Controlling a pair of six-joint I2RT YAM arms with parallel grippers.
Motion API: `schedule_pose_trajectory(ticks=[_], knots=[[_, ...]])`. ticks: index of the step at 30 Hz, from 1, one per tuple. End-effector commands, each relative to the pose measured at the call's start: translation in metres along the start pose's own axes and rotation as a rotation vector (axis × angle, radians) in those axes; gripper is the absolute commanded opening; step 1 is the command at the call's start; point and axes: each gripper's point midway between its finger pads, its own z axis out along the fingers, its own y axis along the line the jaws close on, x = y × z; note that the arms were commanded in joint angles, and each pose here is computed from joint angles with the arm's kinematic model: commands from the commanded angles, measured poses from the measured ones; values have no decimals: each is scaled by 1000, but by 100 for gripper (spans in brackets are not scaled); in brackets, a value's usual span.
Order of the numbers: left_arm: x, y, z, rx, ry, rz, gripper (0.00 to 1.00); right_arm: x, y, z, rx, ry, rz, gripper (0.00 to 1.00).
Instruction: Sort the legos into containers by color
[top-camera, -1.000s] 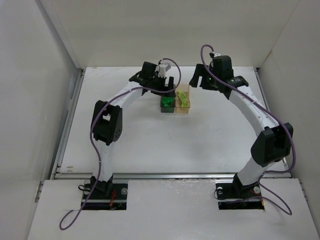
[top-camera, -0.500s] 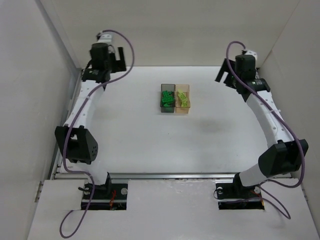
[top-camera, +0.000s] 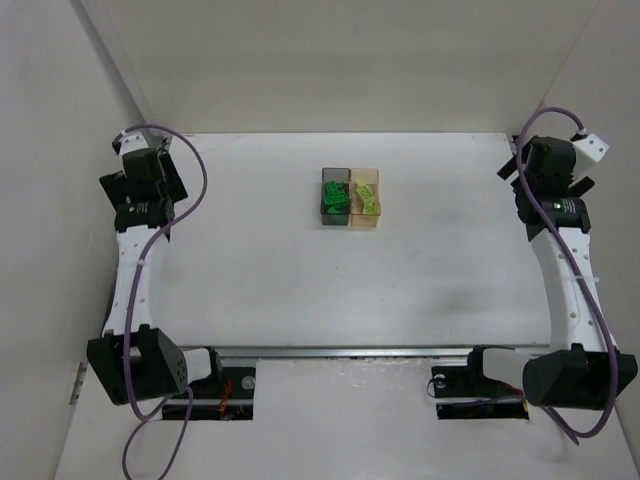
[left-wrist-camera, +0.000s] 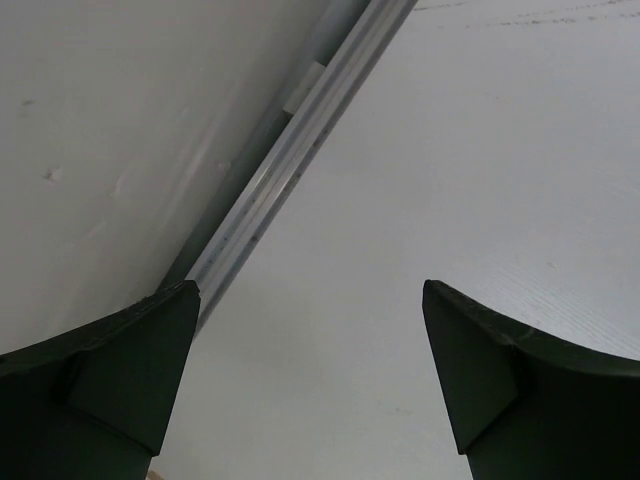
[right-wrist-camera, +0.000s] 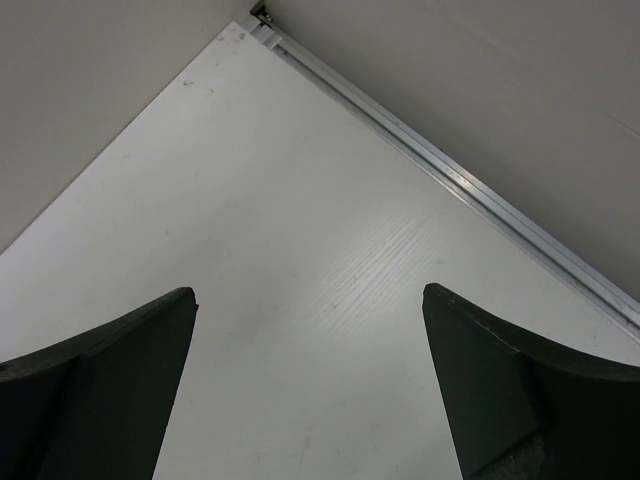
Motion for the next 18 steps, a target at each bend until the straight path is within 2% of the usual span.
schedule_pose_trajectory(ticks=[1, 8, 18], knots=[[-4, 10, -12, -25, -43, -64, 92, -7, 5, -2, -12, -17, 20, 100], [-1, 0, -20, 52, -32, -82, 92, -1, 5, -16, -78, 10, -38, 100], [3, -2, -27, 75, -20, -77, 93, -12, -2, -45, -184, -109, -19, 100]])
